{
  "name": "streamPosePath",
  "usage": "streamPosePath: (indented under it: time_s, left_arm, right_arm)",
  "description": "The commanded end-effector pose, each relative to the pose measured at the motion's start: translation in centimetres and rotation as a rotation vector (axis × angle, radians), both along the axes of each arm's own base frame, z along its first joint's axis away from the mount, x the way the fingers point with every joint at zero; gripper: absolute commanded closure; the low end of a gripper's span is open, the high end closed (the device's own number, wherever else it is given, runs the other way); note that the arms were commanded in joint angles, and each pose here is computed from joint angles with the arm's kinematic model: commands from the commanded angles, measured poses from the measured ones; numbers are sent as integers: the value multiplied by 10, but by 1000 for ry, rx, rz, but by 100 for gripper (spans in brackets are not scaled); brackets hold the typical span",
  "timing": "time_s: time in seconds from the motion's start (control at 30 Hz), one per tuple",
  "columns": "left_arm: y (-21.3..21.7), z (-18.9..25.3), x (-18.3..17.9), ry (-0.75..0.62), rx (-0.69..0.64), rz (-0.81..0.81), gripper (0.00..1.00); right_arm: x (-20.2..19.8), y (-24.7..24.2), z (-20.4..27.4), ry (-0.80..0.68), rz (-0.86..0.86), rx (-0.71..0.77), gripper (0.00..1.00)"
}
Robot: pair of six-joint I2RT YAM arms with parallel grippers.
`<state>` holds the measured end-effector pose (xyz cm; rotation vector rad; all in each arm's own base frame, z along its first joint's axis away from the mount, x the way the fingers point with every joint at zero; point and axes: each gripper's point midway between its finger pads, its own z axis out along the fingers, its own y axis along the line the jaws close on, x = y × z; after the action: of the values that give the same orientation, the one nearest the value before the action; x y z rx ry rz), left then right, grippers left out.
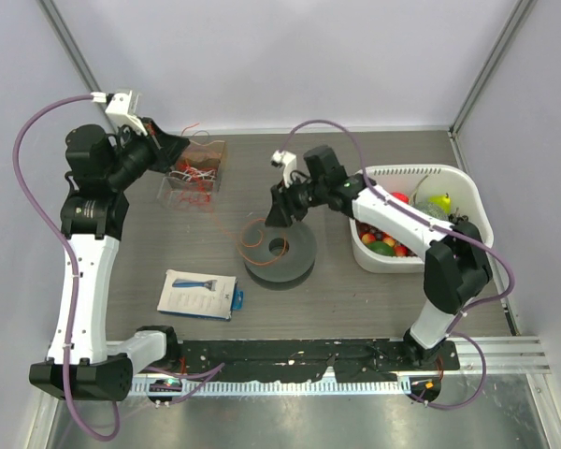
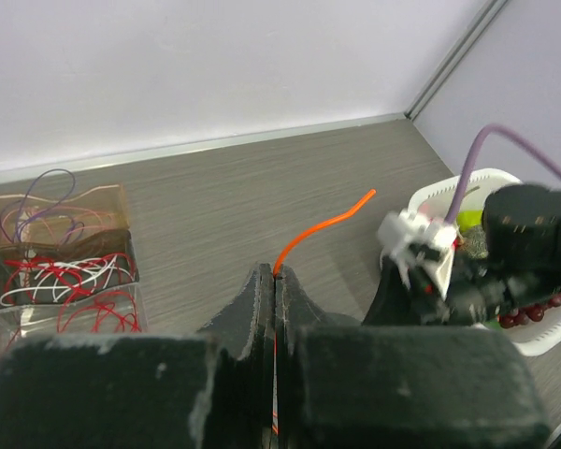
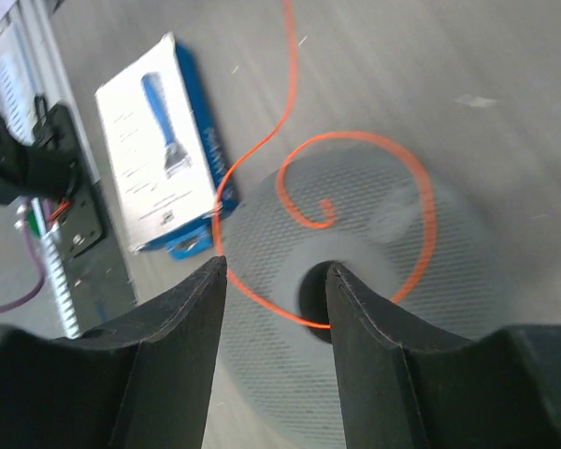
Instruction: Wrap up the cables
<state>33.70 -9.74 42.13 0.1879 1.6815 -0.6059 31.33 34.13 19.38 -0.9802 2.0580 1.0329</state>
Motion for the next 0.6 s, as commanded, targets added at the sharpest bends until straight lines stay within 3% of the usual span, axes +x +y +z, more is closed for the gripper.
streamPosePath:
  time_s: [0.0,0.57]
  left_arm:
    - [-4,10,-2,-39,-18,-23,100]
    - [-7,15,-9,-71,-34,-37,100]
  right_arm:
    - [-23,22,-3,40,17,36,48]
    - [0,55,-54,73,-87,-18,49]
